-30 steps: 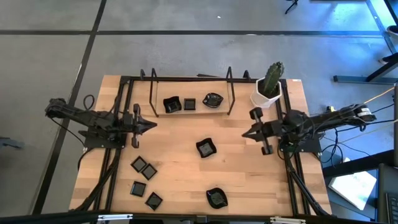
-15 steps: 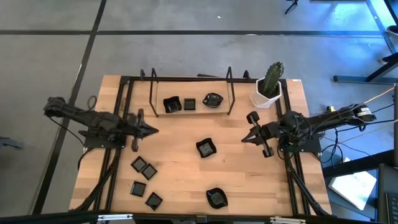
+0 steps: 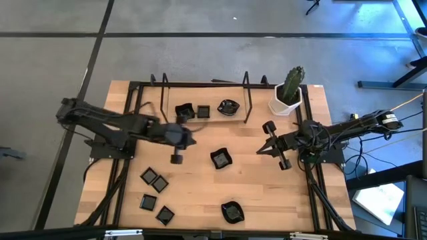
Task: Pick & Place Mini shaped plates
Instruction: Stack the leaf-shaped plate on top of the leaf-shaped plate on the shelf
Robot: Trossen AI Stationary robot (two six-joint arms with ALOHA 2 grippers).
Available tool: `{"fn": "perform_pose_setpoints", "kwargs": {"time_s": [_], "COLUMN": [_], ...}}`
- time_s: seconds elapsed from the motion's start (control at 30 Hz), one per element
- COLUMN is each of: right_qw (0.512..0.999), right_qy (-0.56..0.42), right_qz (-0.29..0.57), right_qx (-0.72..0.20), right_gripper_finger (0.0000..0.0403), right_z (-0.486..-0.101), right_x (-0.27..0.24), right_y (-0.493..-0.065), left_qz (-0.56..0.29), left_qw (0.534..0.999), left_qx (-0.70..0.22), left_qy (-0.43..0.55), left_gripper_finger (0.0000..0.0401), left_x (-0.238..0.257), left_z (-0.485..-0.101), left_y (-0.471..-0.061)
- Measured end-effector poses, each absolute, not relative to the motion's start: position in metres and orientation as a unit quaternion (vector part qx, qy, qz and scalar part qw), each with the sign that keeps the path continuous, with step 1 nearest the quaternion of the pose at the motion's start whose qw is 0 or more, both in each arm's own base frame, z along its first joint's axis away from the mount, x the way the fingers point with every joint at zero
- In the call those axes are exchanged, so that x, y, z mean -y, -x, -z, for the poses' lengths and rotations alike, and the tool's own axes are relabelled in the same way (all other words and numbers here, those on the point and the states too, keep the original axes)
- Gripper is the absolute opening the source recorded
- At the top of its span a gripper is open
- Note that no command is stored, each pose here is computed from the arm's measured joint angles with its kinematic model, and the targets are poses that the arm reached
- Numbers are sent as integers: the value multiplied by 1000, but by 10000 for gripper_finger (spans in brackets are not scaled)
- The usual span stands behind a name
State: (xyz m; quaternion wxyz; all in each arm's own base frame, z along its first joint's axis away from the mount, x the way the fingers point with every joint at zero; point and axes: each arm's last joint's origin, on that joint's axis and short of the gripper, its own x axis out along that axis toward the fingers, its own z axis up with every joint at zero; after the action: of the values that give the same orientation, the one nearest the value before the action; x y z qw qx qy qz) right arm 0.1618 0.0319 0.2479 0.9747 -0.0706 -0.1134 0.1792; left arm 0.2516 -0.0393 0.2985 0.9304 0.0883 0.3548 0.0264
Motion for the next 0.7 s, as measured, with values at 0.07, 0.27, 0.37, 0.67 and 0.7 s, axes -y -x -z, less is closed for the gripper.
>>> {"fn": "perform_pose_setpoints", "kwargs": {"time_s": [0.07,0.27,0.37,0.67,0.7], "right_qw": [975,976,976,976,976], "right_qy": [71,71,71,81,81], "right_qz": [-179,-180,-180,-179,-179], "right_qx": [109,100,95,95,95], "right_gripper_finger": [16,16,16,16,16], "right_z": [-247,-245,-244,-244,-244], "right_x": [-32,-32,-32,-32,-32], "right_y": [-162,-162,-162,-162,-162], "left_qz": [-33,10,129,237,245], "left_qw": [917,882,872,862,859], "left_qx": [-381,-451,-453,-426,-426], "left_qy": [-116,-138,-129,-137,-143], "left_gripper_finger": [16,9,7,48,58], "left_x": [41,50,69,142,149], "left_z": [-308,-303,-286,-222,-216], "left_y": [-271,-323,-339,-374,-374]}}
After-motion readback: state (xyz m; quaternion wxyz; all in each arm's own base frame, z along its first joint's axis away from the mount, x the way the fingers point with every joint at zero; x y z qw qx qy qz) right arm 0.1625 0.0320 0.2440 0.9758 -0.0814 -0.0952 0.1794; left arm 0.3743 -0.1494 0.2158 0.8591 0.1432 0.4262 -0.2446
